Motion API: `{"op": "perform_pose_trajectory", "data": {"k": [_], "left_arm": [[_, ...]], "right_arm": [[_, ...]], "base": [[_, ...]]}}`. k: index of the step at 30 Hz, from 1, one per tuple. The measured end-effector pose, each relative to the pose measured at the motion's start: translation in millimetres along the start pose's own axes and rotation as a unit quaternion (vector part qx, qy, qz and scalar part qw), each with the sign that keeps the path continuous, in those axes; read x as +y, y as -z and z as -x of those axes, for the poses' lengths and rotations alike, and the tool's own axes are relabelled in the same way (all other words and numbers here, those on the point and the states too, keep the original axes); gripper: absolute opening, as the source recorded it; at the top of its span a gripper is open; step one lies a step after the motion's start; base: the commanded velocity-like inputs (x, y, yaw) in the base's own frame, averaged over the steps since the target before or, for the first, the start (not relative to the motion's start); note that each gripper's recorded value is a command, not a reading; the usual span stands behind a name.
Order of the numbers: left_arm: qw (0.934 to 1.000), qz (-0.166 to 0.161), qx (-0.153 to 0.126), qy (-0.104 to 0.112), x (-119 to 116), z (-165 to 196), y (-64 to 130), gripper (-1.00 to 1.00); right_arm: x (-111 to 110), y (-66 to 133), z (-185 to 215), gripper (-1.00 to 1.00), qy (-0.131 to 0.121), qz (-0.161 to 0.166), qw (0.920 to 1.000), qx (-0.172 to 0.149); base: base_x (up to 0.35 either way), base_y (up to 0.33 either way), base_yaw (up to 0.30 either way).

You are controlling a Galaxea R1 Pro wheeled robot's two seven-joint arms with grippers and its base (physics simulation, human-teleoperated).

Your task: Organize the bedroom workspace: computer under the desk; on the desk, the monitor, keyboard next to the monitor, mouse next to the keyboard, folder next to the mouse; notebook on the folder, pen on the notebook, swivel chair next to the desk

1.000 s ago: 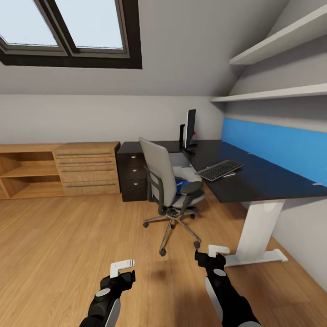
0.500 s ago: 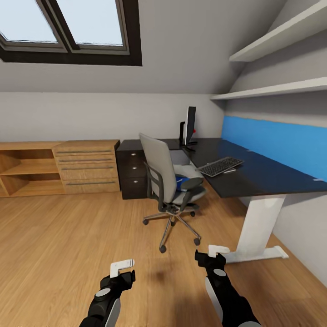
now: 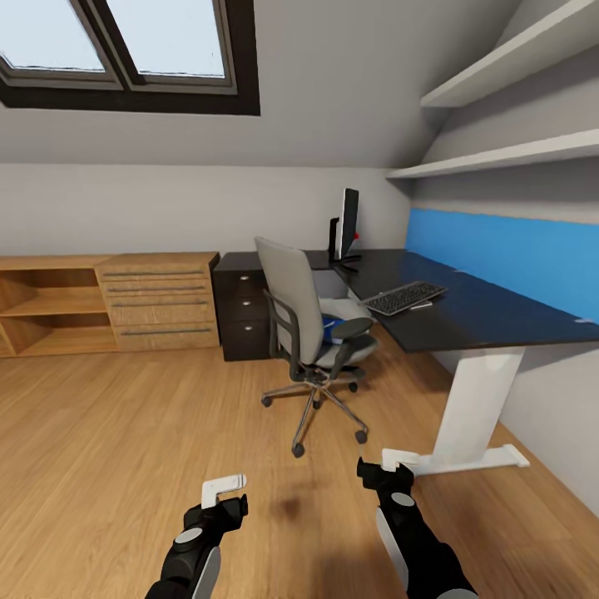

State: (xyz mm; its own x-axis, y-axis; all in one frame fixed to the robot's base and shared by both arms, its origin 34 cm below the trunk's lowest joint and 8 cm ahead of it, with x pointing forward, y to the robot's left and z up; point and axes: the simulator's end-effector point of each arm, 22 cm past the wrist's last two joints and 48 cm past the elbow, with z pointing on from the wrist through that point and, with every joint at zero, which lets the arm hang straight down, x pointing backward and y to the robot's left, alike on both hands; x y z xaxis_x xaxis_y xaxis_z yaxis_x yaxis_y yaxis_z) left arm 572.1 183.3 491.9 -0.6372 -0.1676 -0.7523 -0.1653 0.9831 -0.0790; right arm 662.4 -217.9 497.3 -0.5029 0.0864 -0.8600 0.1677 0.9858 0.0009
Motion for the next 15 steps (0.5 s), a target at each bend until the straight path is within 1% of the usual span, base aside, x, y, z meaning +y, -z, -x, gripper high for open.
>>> {"op": "perform_pose_trajectory", "data": {"k": [15], "left_arm": [[1.0,-0.001,0.0,0.0,4,-30,-15.6,1.0]], "right_arm": [[-1,-9.9,-32,1.0,0.0,0.0,1.0,-0.001]], "base": [[0.0,0.0,0.0]]}}
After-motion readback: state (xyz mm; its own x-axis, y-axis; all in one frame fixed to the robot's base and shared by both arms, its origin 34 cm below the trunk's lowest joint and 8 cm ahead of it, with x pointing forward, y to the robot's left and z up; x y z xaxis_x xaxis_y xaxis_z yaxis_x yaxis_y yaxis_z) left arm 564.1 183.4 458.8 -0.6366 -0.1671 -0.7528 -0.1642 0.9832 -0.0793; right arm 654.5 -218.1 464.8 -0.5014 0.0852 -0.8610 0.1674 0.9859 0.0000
